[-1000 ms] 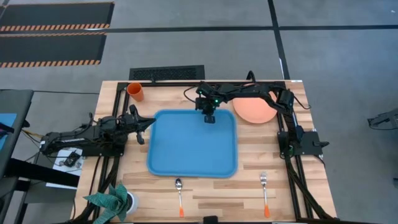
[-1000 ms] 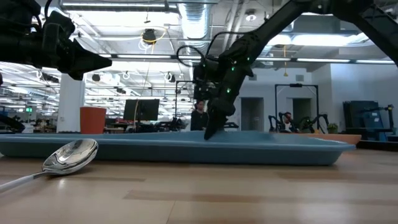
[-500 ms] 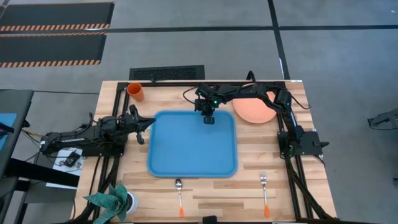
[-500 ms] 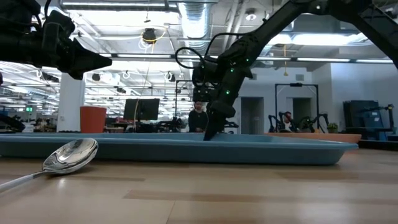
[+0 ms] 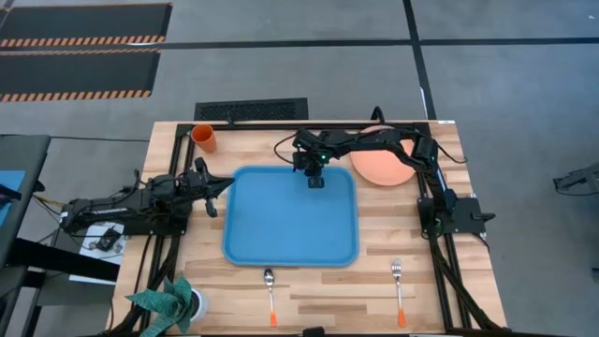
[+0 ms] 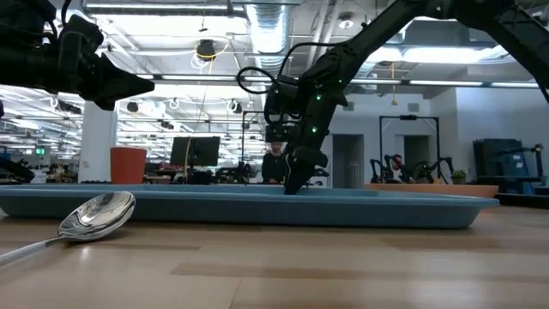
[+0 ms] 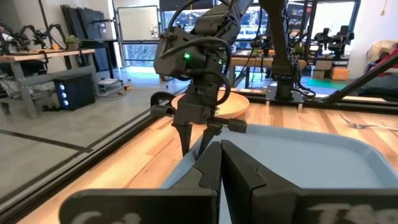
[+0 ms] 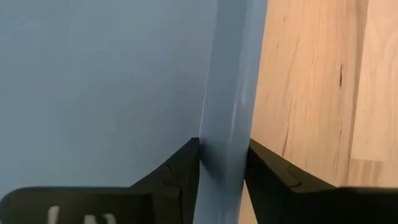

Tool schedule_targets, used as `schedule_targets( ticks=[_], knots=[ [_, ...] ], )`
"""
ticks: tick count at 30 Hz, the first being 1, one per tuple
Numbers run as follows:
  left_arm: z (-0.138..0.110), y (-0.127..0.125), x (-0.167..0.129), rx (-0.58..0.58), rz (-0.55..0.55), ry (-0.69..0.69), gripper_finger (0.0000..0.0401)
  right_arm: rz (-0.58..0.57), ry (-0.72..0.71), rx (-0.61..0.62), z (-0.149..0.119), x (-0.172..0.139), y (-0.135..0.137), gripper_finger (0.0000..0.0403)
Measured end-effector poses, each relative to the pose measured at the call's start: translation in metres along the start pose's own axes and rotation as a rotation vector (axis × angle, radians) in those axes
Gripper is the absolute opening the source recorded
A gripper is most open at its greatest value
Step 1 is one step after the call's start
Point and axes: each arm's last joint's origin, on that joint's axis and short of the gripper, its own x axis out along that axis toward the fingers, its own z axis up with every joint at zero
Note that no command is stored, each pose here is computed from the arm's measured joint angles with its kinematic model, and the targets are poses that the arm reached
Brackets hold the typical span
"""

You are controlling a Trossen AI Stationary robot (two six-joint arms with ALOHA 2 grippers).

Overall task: Pick and place plate/cup/fork/spoon on tray
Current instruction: Prepare the blue serving tray

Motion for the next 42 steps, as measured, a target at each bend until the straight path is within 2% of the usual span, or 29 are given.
schedule_targets(
  ticks=[9, 19, 23, 26, 29, 32, 34, 37, 42],
  knots=[
    [0.000, 0.000, 0.000, 0.000, 0.005, 0.000, 0.0000, -0.029, 0.011, -0.004, 0.004, -0.007, 0.006, 0.0177],
    [0.000, 0.000, 0.000, 0.000, 0.001, 0.000, 0.0000, -0.105, -0.050, 0.067, 0.014, -0.057, 0.005, 0.0182],
    [0.000, 0.000, 0.000, 0.000, 0.000, 0.000, 0.0000, -0.073, -0.021, 0.131, 0.010, -0.088, 0.013, 0.0155],
    [0.000, 0.000, 0.000, -0.001, -0.008, 0.000, 0.0000, -0.009, 0.035, 0.191, 0.005, -0.104, 0.029, 0.0113],
    [-0.001, -0.001, 0.000, 0.000, -0.036, 0.005, 0.0000, 0.059, 0.107, 0.234, -0.014, -0.101, 0.054, 0.0060],
    [-0.001, -0.002, 0.000, 0.001, -0.053, 0.007, 0.0000, 0.071, 0.123, 0.261, -0.035, -0.094, 0.080, 0.0015],
    [-0.001, -0.002, 0.000, -0.002, -0.053, 0.007, 0.0000, 0.065, 0.088, 0.303, -0.047, -0.092, 0.094, 0.0009],
    [-0.001, -0.002, 0.000, -0.006, -0.053, 0.013, 0.0000, 0.066, 0.051, 0.377, -0.061, -0.087, 0.110, 0.0023],
    [-0.004, -0.002, 0.002, -0.005, -0.053, 0.044, 0.0000, 0.050, 0.037, 0.450, -0.077, -0.075, 0.118, 0.0023]
  ],
)
